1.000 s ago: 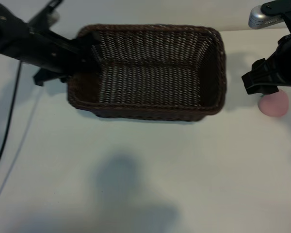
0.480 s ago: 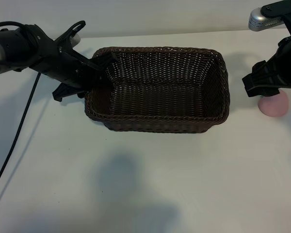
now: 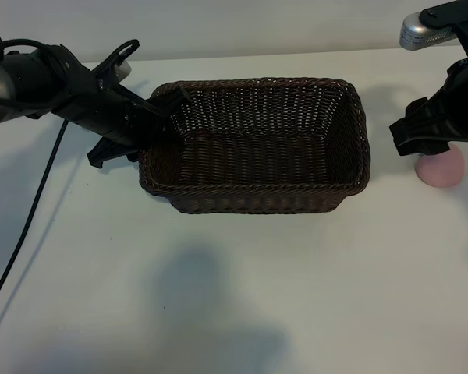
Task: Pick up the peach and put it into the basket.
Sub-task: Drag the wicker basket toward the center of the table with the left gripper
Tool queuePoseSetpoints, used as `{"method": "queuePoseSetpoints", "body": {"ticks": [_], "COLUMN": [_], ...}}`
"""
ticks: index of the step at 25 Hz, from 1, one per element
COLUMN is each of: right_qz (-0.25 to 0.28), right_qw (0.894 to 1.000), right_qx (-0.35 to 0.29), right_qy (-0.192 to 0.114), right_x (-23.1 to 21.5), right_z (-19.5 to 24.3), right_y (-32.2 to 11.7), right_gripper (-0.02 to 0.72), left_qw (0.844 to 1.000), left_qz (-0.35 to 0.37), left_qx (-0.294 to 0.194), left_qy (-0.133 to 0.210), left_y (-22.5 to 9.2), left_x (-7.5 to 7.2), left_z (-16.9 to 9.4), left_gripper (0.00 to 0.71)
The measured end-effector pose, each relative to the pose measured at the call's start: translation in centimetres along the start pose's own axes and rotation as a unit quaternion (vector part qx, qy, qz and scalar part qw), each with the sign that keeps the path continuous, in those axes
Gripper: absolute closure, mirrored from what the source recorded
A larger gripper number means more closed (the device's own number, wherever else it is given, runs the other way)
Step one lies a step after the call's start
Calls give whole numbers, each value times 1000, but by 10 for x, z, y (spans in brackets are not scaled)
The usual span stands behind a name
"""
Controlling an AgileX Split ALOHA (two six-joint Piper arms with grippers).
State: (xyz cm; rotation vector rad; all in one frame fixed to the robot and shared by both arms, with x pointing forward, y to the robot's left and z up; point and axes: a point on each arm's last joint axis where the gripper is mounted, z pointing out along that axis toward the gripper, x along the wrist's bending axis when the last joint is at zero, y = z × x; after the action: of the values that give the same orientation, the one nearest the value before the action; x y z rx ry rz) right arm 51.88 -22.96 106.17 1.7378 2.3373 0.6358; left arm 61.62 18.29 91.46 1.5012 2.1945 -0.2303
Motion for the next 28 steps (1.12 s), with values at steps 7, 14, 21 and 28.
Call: {"method": "queuePoseSetpoints", "body": {"ticks": [7,14,21,28], "right_qz": [0,0,0,0], "right_qw": [1000,1000,1000,1000], "right_qx": [0,0,0,0], "right_qy": [0,0,0,0], "right_x": [0,0,0,0], "right_z": [0,0,0,0], "right_y": [0,0,0,0], "right_gripper": [143,143,143,143], "left_qw": [1000,999,997,990], "left_qz": [13,40,80,142], "left_qx": [7,-2,-7,-24], "left_qy": [0,-3,-3,3], "left_y": [-1,-1,-6,-5], "left_x": [0,-6,-16,-33], "left_z": [0,-18,-49,-95], "left_gripper": [300,8,21,33]}}
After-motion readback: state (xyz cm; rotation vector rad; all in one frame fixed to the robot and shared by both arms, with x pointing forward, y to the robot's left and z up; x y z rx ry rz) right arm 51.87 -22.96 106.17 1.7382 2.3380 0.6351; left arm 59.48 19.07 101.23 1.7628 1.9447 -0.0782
